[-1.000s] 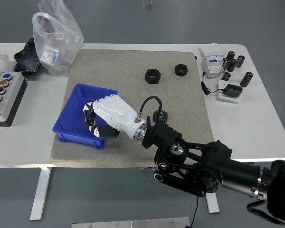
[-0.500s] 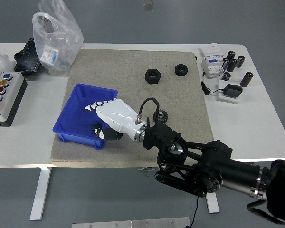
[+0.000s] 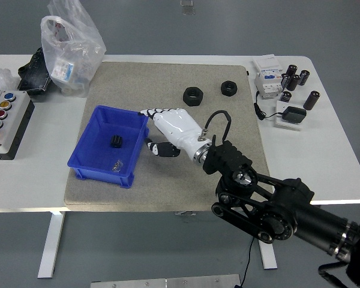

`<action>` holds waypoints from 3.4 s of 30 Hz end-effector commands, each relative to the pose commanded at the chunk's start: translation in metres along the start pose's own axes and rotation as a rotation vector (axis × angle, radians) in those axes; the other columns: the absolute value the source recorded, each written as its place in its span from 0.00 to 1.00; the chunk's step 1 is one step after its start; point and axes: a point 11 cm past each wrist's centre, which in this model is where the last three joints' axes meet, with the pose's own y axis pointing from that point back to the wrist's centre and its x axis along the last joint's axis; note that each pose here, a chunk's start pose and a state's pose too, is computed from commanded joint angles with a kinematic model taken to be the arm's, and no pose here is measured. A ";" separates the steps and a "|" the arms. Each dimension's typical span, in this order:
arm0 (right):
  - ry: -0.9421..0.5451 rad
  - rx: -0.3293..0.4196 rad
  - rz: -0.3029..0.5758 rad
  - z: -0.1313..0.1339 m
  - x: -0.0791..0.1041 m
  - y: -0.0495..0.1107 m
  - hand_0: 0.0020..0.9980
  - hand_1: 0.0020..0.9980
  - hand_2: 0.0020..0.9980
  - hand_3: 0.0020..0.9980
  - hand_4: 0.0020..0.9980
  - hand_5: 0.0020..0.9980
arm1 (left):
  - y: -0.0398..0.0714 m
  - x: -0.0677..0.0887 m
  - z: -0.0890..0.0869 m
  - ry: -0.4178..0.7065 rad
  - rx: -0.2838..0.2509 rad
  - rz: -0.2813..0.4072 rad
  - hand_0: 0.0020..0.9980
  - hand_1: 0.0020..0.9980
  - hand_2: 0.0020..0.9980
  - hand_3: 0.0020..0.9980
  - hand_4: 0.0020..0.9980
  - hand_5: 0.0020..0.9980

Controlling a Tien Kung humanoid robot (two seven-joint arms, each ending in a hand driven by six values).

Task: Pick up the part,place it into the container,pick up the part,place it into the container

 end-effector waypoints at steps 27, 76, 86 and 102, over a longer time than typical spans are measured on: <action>0.106 -0.253 -0.188 0.077 -0.037 0.027 0.36 0.62 0.70 0.83 0.90 0.61 | 0.000 -0.003 0.002 -0.004 -0.008 -0.005 0.66 0.55 0.56 0.70 0.62 0.23; 0.201 0.341 0.053 -0.102 0.009 -0.015 0.26 0.42 0.23 0.40 0.28 0.03 | 0.001 0.000 0.005 -0.009 -0.011 -0.001 0.66 0.55 0.57 0.71 0.63 0.26; 0.204 0.295 -0.005 -0.089 -0.006 -0.017 0.27 0.43 0.26 0.76 0.59 0.21 | 0.001 0.000 0.008 -0.012 -0.016 -0.002 0.66 0.55 0.57 0.71 0.63 0.26; 0.176 0.284 -0.020 -0.087 -0.010 -0.015 0.27 0.43 0.26 0.85 0.86 0.40 | 0.001 0.000 0.007 -0.014 -0.014 -0.002 0.66 0.55 0.57 0.71 0.62 0.27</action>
